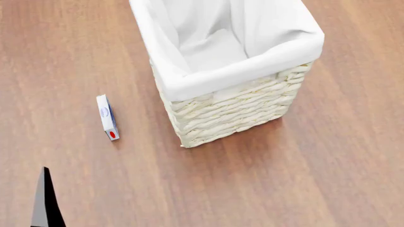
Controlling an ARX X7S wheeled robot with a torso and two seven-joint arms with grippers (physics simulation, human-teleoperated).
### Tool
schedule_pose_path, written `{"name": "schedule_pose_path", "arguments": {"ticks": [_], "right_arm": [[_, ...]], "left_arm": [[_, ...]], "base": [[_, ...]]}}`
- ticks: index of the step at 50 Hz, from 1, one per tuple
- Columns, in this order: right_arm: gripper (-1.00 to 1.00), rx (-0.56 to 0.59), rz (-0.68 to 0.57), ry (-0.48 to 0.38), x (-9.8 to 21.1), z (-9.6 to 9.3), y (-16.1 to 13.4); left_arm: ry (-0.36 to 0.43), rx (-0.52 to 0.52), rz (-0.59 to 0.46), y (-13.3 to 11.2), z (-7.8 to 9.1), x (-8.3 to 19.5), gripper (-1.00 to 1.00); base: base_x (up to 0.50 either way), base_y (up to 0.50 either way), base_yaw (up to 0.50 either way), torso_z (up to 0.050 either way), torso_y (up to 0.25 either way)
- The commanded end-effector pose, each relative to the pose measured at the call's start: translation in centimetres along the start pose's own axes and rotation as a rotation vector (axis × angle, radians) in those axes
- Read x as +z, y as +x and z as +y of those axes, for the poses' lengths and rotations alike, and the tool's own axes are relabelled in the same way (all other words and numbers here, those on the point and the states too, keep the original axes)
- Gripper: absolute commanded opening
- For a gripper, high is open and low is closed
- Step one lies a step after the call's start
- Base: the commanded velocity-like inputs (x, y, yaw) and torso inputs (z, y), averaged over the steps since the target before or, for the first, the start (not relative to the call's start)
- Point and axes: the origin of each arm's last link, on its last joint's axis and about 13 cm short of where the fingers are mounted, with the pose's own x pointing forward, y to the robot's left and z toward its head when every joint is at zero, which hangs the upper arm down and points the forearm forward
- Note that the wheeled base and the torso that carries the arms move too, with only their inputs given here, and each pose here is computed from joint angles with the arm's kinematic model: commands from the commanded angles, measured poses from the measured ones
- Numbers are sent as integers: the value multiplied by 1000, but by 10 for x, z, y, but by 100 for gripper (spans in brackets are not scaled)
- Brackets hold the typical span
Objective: Pick up the alphabet soup and the cream cheese box, and put them in the basket.
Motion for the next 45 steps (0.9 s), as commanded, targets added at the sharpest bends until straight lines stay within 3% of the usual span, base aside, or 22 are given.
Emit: {"name": "schedule_pose_path", "arguments": {"ticks": [1,45], "right_arm": [[100,5,17,-6,-7,1,3],[100,32,26,-34,-14,1,29]], "left_arm": [[3,5,-2,-1,1,1,100],[30,21,5,2,2,-1,100]], "base": [[0,0,0,0,0],[0,0,0,0,0]]}}
